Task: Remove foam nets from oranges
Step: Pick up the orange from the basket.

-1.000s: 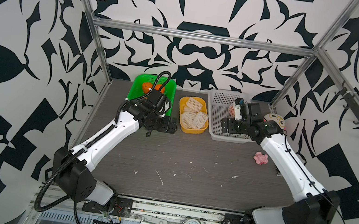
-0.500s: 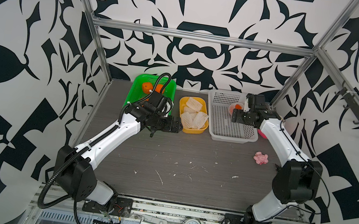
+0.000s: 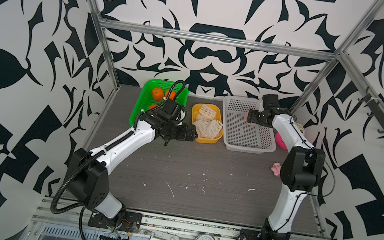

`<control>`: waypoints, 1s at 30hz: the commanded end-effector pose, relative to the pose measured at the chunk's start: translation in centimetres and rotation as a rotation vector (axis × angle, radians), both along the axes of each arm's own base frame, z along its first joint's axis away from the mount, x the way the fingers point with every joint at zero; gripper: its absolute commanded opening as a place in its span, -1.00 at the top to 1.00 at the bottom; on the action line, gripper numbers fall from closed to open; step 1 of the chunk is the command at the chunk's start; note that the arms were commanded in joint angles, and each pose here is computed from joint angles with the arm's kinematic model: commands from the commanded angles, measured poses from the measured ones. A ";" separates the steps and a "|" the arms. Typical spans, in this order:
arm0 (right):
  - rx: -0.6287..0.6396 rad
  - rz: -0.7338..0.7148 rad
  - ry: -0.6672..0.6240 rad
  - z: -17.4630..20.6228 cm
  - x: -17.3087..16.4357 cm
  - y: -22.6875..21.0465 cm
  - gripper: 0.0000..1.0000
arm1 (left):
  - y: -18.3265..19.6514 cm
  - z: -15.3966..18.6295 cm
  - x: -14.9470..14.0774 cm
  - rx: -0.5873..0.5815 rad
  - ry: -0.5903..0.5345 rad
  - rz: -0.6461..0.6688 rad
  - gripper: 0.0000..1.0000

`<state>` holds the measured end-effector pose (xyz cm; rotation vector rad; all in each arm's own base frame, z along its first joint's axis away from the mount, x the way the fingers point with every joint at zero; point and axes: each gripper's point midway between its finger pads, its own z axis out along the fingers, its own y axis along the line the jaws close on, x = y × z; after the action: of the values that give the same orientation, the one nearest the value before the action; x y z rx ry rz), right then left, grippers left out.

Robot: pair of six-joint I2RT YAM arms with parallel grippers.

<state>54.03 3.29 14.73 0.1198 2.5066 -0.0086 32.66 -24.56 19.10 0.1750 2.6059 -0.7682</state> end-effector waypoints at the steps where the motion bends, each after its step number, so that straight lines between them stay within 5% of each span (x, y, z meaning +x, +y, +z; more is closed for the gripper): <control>1: -0.030 -0.015 -0.036 2.1 1.2 -0.8 -0.75 | -0.4 0.0 1.0 0.000 -0.005 0.016 -1.00; 30: -0.083 -0.034 0.018 -5.1 8.3 -1.6 -0.88 | -1.8 -2.6 1.9 -0.007 0.068 -0.001 -0.99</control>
<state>61.93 2.11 8.08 0.1186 2.5410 -0.1233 34.17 -25.74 15.75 0.1524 2.6813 -0.7655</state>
